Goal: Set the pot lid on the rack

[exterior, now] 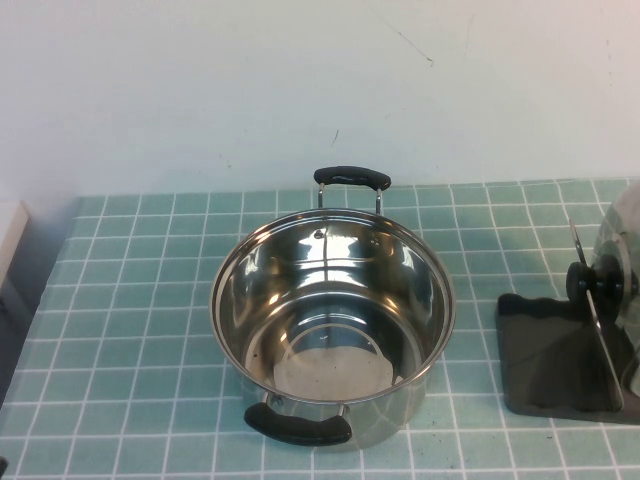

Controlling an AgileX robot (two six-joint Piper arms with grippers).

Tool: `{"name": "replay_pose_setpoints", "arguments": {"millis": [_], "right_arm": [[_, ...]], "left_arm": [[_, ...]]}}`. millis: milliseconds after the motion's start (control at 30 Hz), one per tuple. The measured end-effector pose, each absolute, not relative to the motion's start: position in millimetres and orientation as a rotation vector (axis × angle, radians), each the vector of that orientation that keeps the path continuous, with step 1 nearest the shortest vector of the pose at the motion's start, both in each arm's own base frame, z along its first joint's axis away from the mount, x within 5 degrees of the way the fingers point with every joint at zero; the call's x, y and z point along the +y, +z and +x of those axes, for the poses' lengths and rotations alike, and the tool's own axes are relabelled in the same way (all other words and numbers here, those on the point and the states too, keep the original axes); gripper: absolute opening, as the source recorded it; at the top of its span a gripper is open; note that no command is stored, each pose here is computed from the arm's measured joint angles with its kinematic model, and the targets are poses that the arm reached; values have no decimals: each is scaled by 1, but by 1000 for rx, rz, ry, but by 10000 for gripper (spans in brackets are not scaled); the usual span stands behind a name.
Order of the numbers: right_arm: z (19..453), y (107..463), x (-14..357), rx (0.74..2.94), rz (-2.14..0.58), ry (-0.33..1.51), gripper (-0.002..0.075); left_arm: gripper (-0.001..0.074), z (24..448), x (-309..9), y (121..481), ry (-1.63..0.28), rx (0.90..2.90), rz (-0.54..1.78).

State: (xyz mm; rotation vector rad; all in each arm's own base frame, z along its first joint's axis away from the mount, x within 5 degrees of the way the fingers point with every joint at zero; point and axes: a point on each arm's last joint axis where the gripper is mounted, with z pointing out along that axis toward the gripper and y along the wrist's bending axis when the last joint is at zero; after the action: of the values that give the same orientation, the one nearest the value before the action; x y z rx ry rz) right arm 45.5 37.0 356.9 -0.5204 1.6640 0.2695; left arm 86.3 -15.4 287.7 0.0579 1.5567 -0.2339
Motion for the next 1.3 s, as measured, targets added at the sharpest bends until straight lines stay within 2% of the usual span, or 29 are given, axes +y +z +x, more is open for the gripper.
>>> {"name": "replay_pose_setpoints", "arguments": {"millis": [200, 333, 1067, 1200, 1300], "right_arm": [[20, 331, 38, 1593, -493, 368, -1], [9, 318, 37, 1552, -502, 362, -1], [21, 279, 39, 1663, -515, 377, -1], [28, 266, 36, 1688, -533, 287, -1], [41, 251, 27, 1679, -411, 202, -1]], "left_arm": [[-1, 66, -8, 261, -258, 1503, 37], [-1, 59, -4, 255, -267, 1460, 28], [-1, 57, -4, 255, -272, 1447, 24], [-1, 57, -4, 255, -272, 1447, 24], [-1, 57, -4, 255, -272, 1447, 24]]}}
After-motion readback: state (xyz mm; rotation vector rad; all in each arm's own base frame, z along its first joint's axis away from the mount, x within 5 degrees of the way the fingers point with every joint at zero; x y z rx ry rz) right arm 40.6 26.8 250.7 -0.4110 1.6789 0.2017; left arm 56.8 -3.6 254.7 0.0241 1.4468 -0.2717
